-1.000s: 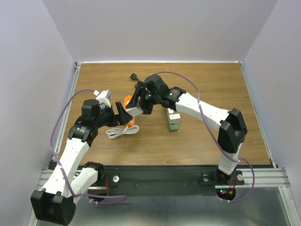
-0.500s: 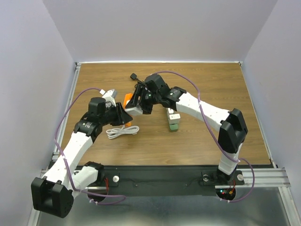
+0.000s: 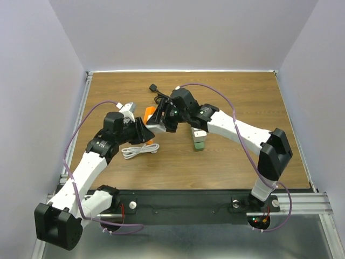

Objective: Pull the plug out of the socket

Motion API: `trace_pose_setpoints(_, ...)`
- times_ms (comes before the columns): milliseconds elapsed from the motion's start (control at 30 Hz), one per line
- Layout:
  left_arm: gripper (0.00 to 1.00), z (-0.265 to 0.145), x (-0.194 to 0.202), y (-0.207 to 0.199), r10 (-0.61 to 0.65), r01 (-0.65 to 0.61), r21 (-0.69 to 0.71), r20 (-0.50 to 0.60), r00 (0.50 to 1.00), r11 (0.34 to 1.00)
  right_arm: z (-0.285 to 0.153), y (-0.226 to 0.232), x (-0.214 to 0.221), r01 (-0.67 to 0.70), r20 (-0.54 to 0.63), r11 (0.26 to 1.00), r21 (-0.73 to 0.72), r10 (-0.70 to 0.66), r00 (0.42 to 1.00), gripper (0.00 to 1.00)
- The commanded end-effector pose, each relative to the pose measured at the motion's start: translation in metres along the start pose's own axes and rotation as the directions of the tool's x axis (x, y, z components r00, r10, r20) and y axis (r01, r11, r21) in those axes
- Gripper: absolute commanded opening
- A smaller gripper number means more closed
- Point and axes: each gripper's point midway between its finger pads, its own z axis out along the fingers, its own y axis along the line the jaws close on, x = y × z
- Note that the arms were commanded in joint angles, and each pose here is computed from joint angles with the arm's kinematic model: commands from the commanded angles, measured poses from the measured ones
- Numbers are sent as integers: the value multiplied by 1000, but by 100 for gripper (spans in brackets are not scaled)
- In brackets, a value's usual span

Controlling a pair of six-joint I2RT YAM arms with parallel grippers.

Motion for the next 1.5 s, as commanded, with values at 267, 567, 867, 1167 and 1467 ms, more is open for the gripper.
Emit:
trace_pose_setpoints(267,0,15,-12,55,-79,95,-272,71,994,958,-123,0,-65,-79,243,986,-149,114,963,0)
trace_pose_setpoints(567,0,19,-34,42,-42,64,-234,98,994,970,-185,-61,-104,-140,391,987,-85,162,906,0)
trace_pose_setpoints(867,0,17,-34,21,7,2,-122,75,997,992,-249,-272,-166,-356,564,594,722,-207,799,0)
trace_pose_setpoints(1167,0,17,-33,22,1,8,-120,72,997,993,-303,-392,-188,-526,549,158,836,-253,796,3)
trace_pose_setpoints(1467,0,29,-30,23,-1,3,-100,23,1000,995,-316,-447,-207,-549,538,8,836,-211,816,21)
